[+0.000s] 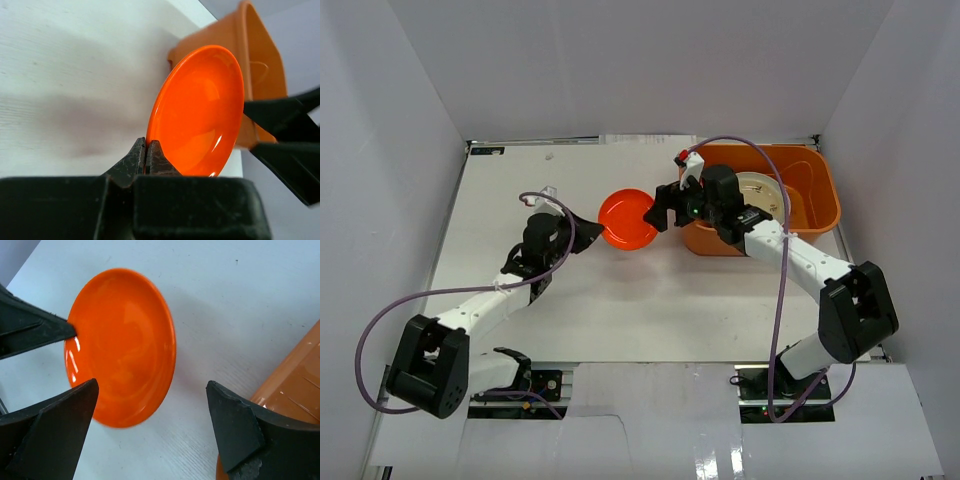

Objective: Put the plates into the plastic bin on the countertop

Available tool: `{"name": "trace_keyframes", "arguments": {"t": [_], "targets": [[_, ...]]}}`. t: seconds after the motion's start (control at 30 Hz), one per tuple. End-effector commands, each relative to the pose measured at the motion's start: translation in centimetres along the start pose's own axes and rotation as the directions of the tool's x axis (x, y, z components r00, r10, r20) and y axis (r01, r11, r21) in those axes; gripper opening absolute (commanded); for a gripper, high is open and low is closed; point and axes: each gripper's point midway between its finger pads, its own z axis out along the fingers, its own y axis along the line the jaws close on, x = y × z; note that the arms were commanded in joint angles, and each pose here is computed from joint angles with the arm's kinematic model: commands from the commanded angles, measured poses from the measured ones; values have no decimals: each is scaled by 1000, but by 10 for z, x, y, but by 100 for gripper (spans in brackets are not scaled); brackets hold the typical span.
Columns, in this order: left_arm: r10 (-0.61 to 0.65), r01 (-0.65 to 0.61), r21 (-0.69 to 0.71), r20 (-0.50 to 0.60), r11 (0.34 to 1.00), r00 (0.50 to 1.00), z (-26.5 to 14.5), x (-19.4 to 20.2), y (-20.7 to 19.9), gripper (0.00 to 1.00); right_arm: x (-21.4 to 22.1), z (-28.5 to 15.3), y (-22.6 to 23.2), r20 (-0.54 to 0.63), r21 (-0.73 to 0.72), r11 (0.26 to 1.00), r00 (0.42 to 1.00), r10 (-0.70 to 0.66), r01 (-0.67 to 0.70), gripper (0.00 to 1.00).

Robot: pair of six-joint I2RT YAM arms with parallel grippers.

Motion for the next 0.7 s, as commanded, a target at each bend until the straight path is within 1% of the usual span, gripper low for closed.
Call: {"name": "trace_keyframes", "arguments": {"t": [0.0,0.03,0.1,0.13,0.17,0.2,0.27,0.3,0.33,0.37,0.4,0.43,0.47,0.5,0.53,0.57,0.6,0.63,0.67], "targets": [[3,5,177,-45,984,999,-19,4,-39,0,-10,5,-3,6,18,1000,1000,9,-9,94],[5,4,189,-47,982,999,-21,4,-41,0,-10,6,-4,5,21,1000,1000,14,-15,90],[16,-3,222,-57,975,998,-25,5,-48,0,-11,7,3,12,-14,999,999,43,-43,59],[25,-9,232,-63,973,998,-25,5,-51,0,-13,7,7,19,-29,998,998,52,-52,29],[25,-9,241,-65,971,998,-26,4,-54,4,-18,4,8,42,-32,997,996,73,-71,16],[31,-11,257,-74,966,997,-28,5,-58,14,-21,2,7,54,-20,997,995,79,-78,8],[41,-18,273,-78,962,996,-31,2,-65,24,-31,-6,-3,95,34,995,992,87,-90,8],[53,-32,286,-68,958,996,-35,-1,-70,35,-37,-10,-7,116,44,993,988,102,-107,8],[62,-37,280,-80,959,995,-37,0,-70,47,-45,-18,-19,145,65,990,982,117,-128,8],[72,-49,289,-69,956,995,-40,-7,-78,58,-55,-29,-24,184,76,987,975,123,-139,8],[96,-73,293,-62,953,993,-43,-11,-82,67,-57,-37,-33,204,89,980,967,154,-175,8],[105,-77,267,-93,961,990,-46,-7,-79,81,-70,-53,-57,264,124,970,949,170,-208,8],[124,-95,278,-86,956,989,-49,-14,-89,85,-81,-70,-65,314,132,965,933,175,-226,8],[158,-129,277,-82,952,984,-52,-16,-90,88,-80,-80,-79,337,153,954,921,194,-257,8],[173,-141,264,-101,954,980,-58,-14,-88,93,-88,-101,-111,400,215,926,893,206,-310,8],[187,-154,251,-113,956,976,-61,-12,-85,93,-90,-115,-128,433,254,907,878,206,-337,8],[200,-169,244,-108,955,974,-65,-15,-86,95,-83,-123,-145,444,291,883,869,216,-368,8],[225,-195,228,-116,954,967,-71,-12,-81,98,-79,-141,-174,482,345,840,847,225,-419,8],[236,-207,217,-117,954,965,-74,-12,-78,98,-72,-146,-187,491,368,815,838,238,-447,8]]}}
